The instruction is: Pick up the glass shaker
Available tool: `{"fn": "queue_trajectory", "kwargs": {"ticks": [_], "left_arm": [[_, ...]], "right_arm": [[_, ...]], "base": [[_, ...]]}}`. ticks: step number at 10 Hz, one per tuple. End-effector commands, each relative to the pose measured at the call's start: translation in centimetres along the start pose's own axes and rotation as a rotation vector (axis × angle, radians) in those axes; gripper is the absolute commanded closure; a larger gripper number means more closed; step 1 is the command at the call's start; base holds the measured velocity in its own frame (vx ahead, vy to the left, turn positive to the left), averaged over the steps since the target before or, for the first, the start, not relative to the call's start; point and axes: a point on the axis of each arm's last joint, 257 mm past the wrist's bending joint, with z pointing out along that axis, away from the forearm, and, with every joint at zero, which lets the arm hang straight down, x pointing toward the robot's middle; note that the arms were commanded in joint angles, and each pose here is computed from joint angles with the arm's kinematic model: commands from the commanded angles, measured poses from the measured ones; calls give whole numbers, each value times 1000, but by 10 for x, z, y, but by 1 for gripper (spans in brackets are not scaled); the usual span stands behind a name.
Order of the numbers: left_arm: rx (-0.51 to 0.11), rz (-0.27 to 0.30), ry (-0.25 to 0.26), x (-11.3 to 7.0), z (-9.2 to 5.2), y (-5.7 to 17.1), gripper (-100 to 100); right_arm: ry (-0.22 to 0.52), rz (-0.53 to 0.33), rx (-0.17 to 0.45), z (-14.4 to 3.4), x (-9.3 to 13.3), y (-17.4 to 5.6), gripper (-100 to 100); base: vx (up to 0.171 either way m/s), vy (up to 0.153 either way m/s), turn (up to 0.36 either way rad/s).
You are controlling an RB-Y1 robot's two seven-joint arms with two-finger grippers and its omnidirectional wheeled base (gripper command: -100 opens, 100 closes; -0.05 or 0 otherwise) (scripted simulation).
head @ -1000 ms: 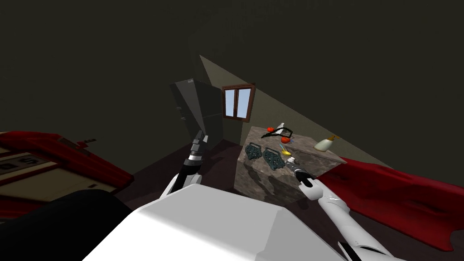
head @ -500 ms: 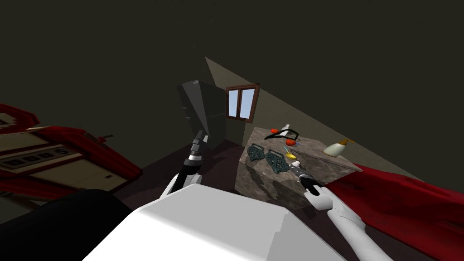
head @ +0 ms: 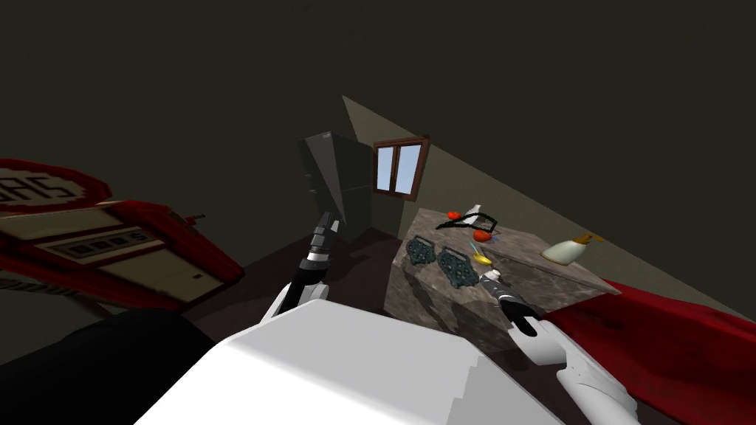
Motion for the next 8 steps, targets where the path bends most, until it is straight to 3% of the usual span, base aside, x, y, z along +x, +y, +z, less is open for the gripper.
{"fn": "queue_trajectory", "kwargs": {"ticks": [1, 5, 7, 8], "left_arm": [[0, 0, 0, 0, 0, 0, 0], [0, 0, 0, 0, 0, 0, 0], [0, 0, 0, 0, 0, 0, 0], [0, 0, 0, 0, 0, 0, 0]], "right_arm": [[-7, 7, 27, -11, -1, -15, 100], [-11, 11, 77, -38, 0, -43, 100], [-9, 5, 68, -40, 3, -40, 100], [-9, 5, 69, -41, 2, -40, 0]], "base": [[3, -8, 132], [4, -11, 105], [2, -8, 32], [0, 0, 0]]}}
